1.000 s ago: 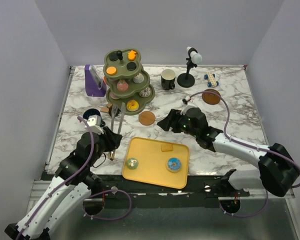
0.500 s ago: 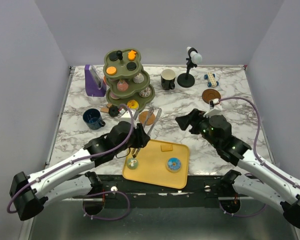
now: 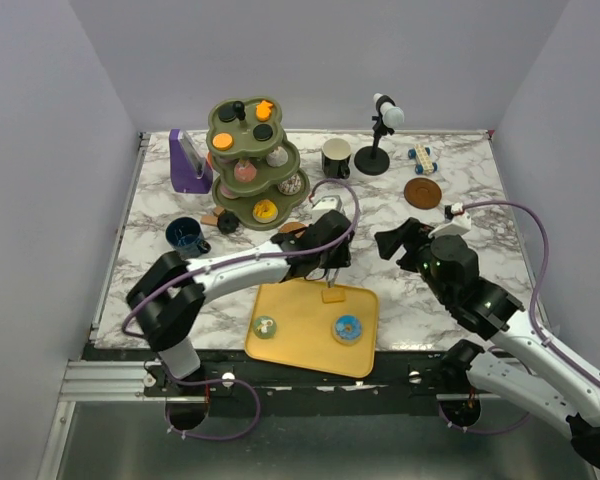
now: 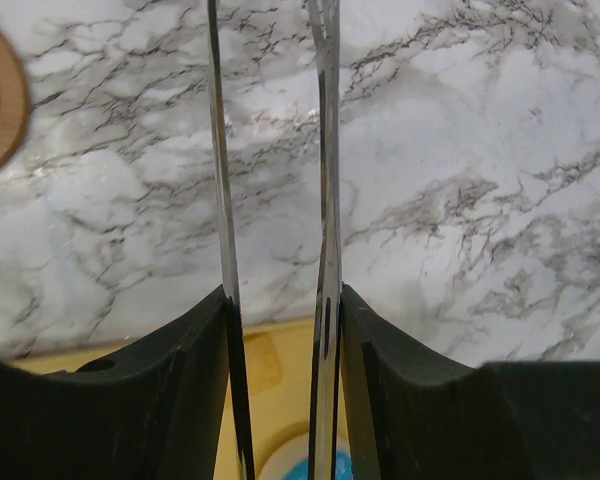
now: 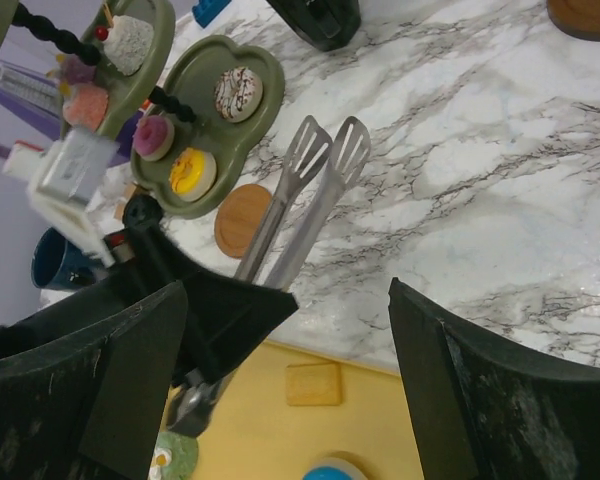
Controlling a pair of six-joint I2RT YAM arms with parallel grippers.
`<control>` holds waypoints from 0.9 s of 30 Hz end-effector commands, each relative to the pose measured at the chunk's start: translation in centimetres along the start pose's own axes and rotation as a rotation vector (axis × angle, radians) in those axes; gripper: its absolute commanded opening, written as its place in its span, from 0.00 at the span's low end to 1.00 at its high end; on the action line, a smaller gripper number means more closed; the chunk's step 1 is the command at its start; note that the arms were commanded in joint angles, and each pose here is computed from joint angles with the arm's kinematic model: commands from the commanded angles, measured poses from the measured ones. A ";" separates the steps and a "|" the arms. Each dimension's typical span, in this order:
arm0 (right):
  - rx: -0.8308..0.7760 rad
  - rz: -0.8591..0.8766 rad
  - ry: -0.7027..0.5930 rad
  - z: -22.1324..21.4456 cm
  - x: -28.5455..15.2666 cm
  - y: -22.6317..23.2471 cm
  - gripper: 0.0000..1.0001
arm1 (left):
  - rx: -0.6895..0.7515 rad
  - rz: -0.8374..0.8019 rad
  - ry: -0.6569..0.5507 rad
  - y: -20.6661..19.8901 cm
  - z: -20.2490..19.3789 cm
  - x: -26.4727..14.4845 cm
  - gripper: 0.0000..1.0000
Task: Serve the afternoon tea
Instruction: Place the clamp at the center of the board.
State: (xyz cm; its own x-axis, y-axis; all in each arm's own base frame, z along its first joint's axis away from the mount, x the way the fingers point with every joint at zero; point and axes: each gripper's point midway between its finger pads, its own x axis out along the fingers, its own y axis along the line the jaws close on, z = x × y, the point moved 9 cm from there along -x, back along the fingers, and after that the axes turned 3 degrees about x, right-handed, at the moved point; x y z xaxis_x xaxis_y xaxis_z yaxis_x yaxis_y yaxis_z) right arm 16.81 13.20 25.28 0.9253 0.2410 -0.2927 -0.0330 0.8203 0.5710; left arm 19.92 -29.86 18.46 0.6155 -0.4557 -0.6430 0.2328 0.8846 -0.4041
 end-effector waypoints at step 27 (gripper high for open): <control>-0.017 -0.103 -0.042 1.2 -2.2 -1.7 0.93 | 0.028 0.011 0.062 -6.1 3.8 8.3 0.99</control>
State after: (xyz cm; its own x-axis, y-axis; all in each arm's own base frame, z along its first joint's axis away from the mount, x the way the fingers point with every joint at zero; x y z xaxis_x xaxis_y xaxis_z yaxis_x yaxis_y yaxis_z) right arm 15.45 11.40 25.37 0.9301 0.1845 -0.3177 0.0168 0.8426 0.5383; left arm 26.62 -38.55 13.61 0.5595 -0.3739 -0.7397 0.1939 0.9268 -0.3218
